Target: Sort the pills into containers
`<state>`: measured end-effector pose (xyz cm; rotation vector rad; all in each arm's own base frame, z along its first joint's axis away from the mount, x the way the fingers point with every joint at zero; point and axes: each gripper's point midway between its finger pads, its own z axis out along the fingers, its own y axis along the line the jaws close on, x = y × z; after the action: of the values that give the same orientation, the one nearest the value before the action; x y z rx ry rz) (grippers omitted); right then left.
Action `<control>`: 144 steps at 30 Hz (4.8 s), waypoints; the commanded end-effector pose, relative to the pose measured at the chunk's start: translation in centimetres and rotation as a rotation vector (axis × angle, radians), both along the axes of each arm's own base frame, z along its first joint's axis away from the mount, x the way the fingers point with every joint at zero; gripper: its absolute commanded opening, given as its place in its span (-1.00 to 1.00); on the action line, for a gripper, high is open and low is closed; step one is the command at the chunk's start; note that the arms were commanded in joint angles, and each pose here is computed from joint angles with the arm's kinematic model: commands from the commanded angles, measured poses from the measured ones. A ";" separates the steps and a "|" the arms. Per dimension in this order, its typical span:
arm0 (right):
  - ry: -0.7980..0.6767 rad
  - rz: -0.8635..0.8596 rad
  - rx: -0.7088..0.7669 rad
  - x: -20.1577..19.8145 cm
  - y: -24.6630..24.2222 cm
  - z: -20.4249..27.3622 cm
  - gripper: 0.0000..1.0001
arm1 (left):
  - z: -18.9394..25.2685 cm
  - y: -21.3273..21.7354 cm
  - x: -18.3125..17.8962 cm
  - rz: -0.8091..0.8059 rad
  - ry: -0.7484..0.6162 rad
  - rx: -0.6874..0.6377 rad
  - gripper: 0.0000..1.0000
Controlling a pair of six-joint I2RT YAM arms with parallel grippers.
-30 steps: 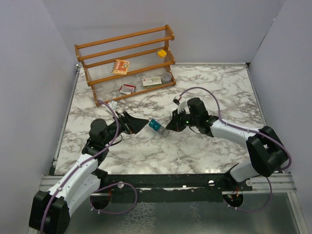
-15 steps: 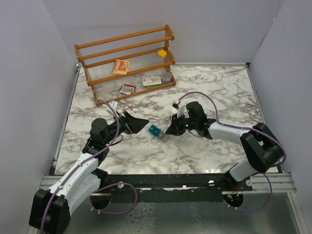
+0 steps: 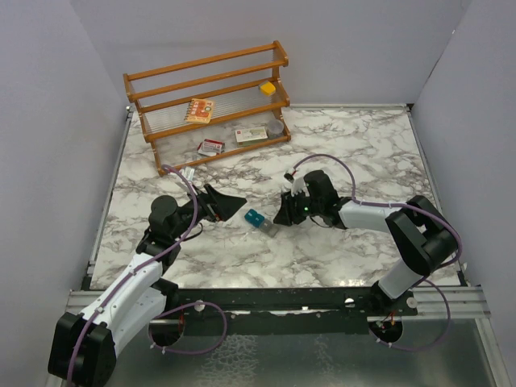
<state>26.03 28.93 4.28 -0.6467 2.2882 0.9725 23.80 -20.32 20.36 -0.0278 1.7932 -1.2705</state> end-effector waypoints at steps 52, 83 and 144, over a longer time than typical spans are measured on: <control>-0.446 -0.337 -0.242 10.2 -4.7 6.9 0.29 | -1.8 2.0 1.1 0.143 -0.005 0.030 0.98; -0.427 -0.323 -0.287 10.9 -4.4 4.8 -0.36 | -1.9 1.9 1.4 0.144 0.015 0.025 0.96; -0.327 0.321 0.237 -6.4 0.1 24.3 -0.99 | 2.9 -7.2 -5.7 -0.479 -0.361 0.080 0.75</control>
<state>21.09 28.21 26.69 -0.9620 1.8856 1.0616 19.38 -26.78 22.09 0.5797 1.6257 -1.3600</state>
